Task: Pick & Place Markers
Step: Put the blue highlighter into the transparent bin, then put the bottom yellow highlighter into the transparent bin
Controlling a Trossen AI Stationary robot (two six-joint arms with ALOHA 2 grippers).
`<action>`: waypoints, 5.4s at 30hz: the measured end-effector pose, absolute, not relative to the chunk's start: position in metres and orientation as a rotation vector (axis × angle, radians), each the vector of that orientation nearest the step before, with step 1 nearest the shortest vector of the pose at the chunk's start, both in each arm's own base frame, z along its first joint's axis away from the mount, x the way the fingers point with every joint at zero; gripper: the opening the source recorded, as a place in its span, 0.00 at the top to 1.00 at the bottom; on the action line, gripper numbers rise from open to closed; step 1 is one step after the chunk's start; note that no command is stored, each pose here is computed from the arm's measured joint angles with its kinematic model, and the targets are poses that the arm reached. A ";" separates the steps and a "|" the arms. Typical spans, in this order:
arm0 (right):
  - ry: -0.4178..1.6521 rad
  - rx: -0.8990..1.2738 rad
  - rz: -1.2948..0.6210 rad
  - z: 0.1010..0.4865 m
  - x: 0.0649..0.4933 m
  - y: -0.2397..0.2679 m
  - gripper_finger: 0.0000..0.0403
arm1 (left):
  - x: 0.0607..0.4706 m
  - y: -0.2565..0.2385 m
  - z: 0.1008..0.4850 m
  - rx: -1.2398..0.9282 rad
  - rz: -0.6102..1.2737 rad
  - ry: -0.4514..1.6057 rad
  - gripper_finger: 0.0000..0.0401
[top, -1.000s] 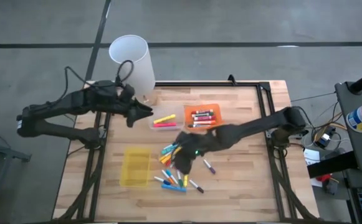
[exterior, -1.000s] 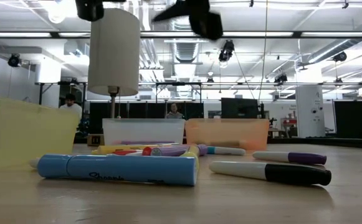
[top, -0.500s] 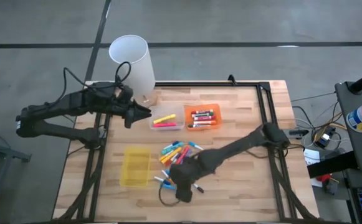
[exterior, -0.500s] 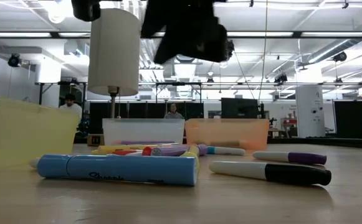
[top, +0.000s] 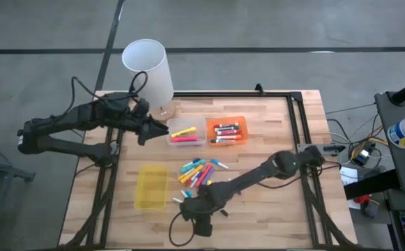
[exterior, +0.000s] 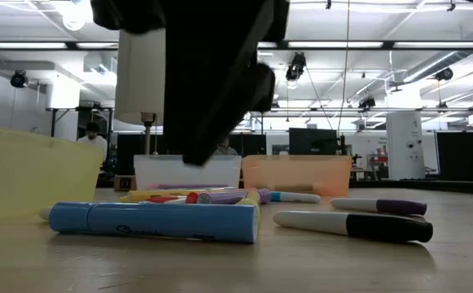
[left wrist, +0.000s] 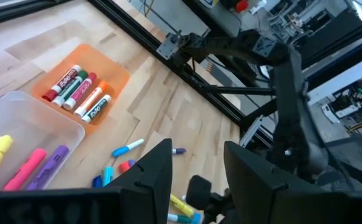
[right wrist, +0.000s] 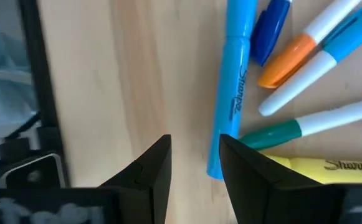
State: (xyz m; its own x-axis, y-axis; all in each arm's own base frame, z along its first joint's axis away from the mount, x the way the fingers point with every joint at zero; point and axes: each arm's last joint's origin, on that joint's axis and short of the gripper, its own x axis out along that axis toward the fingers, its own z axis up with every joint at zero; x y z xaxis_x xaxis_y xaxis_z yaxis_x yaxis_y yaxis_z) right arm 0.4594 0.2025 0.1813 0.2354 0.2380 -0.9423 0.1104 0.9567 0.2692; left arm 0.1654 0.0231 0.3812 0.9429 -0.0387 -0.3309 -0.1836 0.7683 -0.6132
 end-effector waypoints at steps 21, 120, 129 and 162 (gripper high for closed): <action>1.362 0.245 0.122 0.155 0.462 0.195 0.68 | 0.158 0.021 0.385 -0.722 0.065 0.312 0.66; 1.260 0.084 -0.327 0.219 0.467 -0.111 0.62 | 0.158 0.020 0.390 -0.803 -0.001 0.288 0.66; 1.209 0.161 -0.368 0.259 0.452 -0.097 0.47 | 0.158 0.020 0.390 -0.801 0.000 0.291 0.66; 1.188 0.967 -0.589 0.297 0.422 0.051 0.47 | 0.177 0.023 0.380 -0.758 0.016 0.355 0.66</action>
